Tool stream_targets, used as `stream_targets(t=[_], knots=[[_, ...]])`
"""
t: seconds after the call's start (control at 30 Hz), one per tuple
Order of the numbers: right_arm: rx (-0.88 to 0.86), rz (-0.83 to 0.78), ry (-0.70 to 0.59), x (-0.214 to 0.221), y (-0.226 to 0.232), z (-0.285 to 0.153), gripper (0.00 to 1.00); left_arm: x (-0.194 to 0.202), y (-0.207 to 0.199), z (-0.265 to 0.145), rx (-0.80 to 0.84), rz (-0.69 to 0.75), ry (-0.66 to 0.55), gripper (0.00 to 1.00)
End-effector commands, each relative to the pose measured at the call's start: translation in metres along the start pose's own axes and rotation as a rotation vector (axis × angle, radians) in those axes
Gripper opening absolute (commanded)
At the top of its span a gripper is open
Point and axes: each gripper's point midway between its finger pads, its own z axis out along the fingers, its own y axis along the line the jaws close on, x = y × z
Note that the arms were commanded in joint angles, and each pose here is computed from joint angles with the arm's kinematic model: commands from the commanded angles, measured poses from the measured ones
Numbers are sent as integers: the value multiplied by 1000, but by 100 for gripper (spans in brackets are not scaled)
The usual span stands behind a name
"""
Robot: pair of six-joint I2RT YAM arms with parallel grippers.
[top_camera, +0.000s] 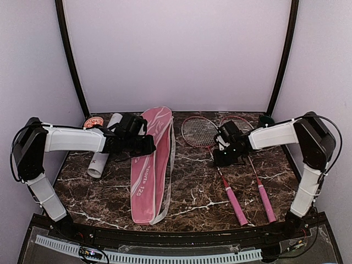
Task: Pack up the badminton gear
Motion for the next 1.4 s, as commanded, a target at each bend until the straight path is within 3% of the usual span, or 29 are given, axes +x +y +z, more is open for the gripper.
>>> stream_targets(t=[0.0, 0.3, 0.73, 0.93, 1.37], knots=[[2, -3, -40, -5, -1, -29, 0, -18, -5, -10, 5, -27, -70, 0], [-66, -87, -106, -11, 17, -89, 0, -28, -8, -6, 15, -44, -82, 0], [-35, -237, -12, 54, 43, -118, 0, -45, -20, -2, 49, -57, -104, 0], [-52, -251, 24, 79, 50, -112, 0, -47, -31, 1, 97, -36, -92, 0], [-98, -265, 1, 56, 92, -89, 0, -26, -64, 6, 207, -27, -28, 0]])
